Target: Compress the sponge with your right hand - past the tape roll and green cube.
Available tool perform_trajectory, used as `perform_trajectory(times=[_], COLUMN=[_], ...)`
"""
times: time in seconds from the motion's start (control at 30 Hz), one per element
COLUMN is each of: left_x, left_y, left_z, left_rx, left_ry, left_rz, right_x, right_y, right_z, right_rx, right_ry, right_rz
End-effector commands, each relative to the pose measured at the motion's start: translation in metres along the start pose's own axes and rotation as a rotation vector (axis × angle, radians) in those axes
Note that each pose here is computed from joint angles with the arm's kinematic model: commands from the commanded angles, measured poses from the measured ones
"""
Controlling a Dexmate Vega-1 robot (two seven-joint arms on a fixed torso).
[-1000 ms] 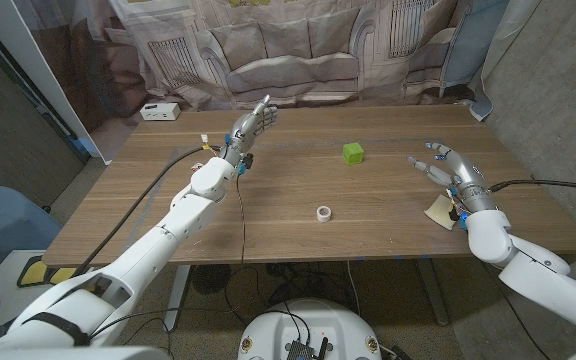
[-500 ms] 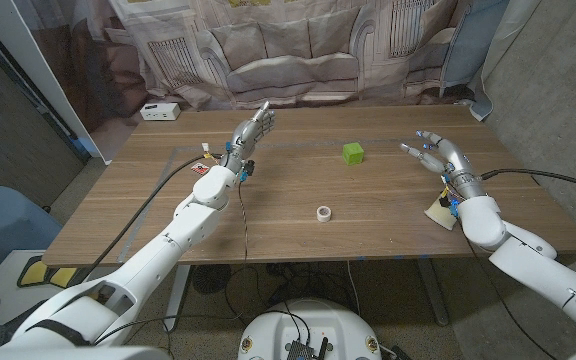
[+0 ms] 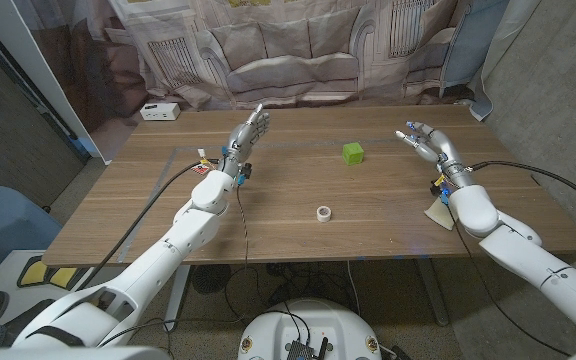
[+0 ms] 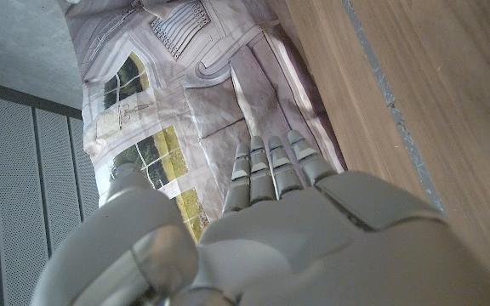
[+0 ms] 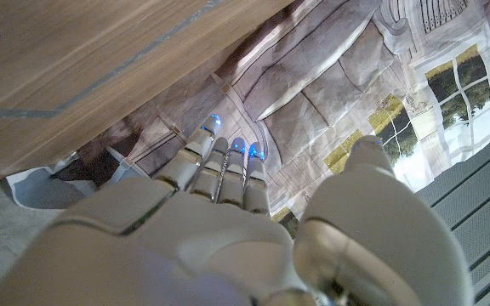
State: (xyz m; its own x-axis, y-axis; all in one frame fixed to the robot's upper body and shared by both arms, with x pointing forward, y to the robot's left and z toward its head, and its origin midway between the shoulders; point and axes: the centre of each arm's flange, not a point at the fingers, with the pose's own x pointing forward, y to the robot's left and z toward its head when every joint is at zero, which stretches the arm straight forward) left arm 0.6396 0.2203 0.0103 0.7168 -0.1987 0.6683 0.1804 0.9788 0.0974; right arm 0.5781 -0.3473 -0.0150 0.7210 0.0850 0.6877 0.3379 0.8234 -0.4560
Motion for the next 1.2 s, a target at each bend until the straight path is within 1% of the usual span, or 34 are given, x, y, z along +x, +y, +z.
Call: perform_trajectory(times=[0.03, 0.1, 0.2, 0.37, 0.47, 0.63, 0.77, 0.87, 1.07, 1.2], left_x=[-0.010, -0.012, -0.014, -0.016, -0.016, -0.016, -0.014, -0.012, -0.010, -0.011], left_y=[0.019, 0.023, 0.026, 0.028, 0.027, 0.023, 0.019, 0.018, 0.022, 0.026], left_z=[0.008, 0.009, 0.010, 0.010, 0.011, 0.012, 0.012, 0.010, 0.009, 0.010], left_rx=[0.028, 0.043, 0.006, -0.006, -0.014, 0.003, -0.001, 0.003, 0.012, 0.018], left_ry=[0.027, 0.028, 0.010, -0.024, -0.029, -0.039, -0.040, -0.039, -0.025, -0.019], left_rz=[0.061, 0.069, 0.058, 0.035, 0.032, 0.034, 0.034, 0.026, 0.026, 0.032], right_x=[0.021, 0.023, 0.025, 0.028, 0.031, 0.042, 0.052, 0.057, 0.065, 0.068], right_y=[0.023, 0.026, 0.031, 0.044, 0.048, 0.050, 0.051, 0.051, 0.057, 0.063], right_z=[0.002, 0.006, 0.012, 0.014, 0.016, 0.014, 0.014, 0.013, 0.009, 0.005], right_rx=[0.189, 0.193, 0.232, 0.325, 0.360, 0.420, 0.474, 0.496, 0.549, 0.605], right_ry=[-0.025, -0.034, -0.050, -0.080, -0.085, -0.105, -0.117, -0.125, -0.114, -0.108], right_rz=[0.012, 0.010, 0.002, 0.023, 0.031, 0.060, 0.084, 0.098, 0.138, 0.167])
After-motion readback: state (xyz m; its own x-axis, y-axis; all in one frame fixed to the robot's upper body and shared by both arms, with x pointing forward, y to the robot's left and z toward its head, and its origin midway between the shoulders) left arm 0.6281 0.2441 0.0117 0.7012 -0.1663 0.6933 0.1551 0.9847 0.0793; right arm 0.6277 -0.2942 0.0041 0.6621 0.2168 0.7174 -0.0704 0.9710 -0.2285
